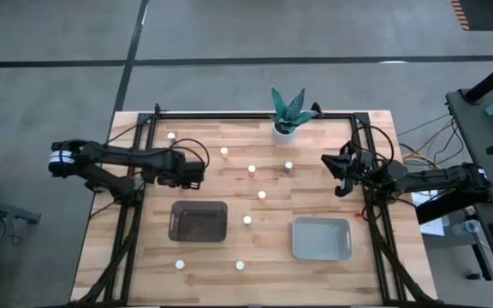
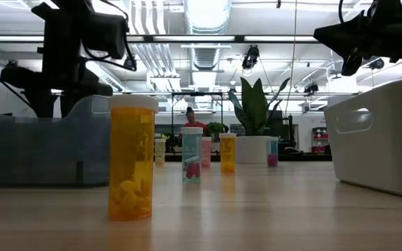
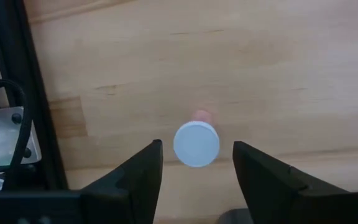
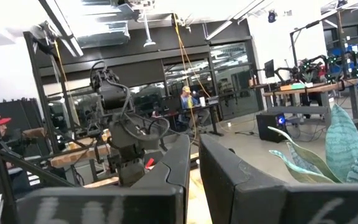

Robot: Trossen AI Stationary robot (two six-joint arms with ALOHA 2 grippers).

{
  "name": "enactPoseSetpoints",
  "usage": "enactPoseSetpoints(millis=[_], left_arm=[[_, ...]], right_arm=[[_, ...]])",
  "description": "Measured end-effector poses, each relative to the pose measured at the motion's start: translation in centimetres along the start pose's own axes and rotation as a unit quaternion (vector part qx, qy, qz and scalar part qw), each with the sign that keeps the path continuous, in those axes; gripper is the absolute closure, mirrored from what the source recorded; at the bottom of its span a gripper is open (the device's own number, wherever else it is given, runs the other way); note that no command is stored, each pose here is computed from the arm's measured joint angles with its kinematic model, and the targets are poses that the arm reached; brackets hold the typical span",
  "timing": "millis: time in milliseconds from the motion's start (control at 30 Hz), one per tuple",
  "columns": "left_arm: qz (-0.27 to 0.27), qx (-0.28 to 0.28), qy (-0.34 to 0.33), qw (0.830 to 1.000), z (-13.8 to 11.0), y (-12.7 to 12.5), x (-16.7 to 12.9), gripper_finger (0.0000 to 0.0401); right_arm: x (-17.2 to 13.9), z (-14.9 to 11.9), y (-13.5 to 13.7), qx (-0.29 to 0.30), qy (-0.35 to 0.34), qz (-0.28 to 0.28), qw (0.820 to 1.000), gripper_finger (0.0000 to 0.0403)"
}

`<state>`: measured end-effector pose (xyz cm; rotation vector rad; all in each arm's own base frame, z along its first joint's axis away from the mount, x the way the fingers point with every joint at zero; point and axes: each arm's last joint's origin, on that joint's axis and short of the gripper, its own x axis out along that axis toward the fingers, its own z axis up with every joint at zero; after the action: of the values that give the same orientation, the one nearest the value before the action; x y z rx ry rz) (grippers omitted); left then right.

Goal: Pick and place medicine bottles into bin by pill shape (circle, oval)
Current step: Put the left pink tablet bottle into the black bin

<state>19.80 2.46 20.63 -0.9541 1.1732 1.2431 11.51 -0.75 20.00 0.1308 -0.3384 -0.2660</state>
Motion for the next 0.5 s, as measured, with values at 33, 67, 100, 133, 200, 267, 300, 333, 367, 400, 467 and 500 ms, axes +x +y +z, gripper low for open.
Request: enactPoseSetpoints(millis=[33,67,100,133,200,267,300,333,367,400,467,500], left_arm=[[0.002,-0.001,0.0,1.0,0.05,-0.04,0.08,0.0221],[0.004,0.0,0.001,1.0,0.07,-0.07,0.15,0.0221],[0.006,0.001,0.001,1.0,0.1,-0.11,0.22,0.0221],[0.007,0.001,0.001,1.0,0.14,-0.13,0.28,0.0221],[0.01,0.001,0.001,1.0,0.17,-0.19,0.39,0.0221],[0.013,0.002,0.0,1.0,0.19,-0.28,0.52,0.0221],[0.014,0.002,-0.002,1.0,0.2,-0.32,0.57,0.0221],[0.016,0.002,-0.003,1.0,0.21,-0.35,0.61,0.0221],[0.017,0.002,-0.002,1.0,0.2,-0.38,0.67,0.0221],[0.019,0.003,-0.002,1.0,0.2,-0.43,0.74,0.0222],[0.021,0.003,-0.002,1.0,0.2,-0.49,0.82,0.0226],[0.021,0.003,-0.002,1.0,0.2,-0.52,0.85,0.0229]], right_arm=[[0.0,0.0,0.0,-0.002,0.0,0.0,1.0,0.0376],[0.0,0.0,0.0,-0.003,0.0,0.0,1.0,0.0376],[0.0,0.0,0.0,-0.003,0.0,0.0,1.0,0.0376],[0.0,0.0,0.0,-0.003,0.0,0.0,1.0,0.0376],[0.0,0.0,0.0,-0.004,0.0,0.0,1.0,0.0376],[0.0,0.0,0.0,-0.005,0.0,0.0,1.0,0.0376],[0.0,0.0,0.0,-0.005,0.0,0.0,1.0,0.0376],[0.0,0.0,0.0,-0.005,0.0,0.0,1.0,0.0376],[0.0,0.0,0.0,-0.005,0.0,0.0,1.0,0.0376],[0.0,0.0,0.0,-0.005,0.0,0.0,1.0,0.0376],[0.0,0.0,0.0,-0.005,0.0,0.0,1.0,0.0376],[0.0,0.0,0.0,-0.005,0.0,0.0,1.0,0.0376]])
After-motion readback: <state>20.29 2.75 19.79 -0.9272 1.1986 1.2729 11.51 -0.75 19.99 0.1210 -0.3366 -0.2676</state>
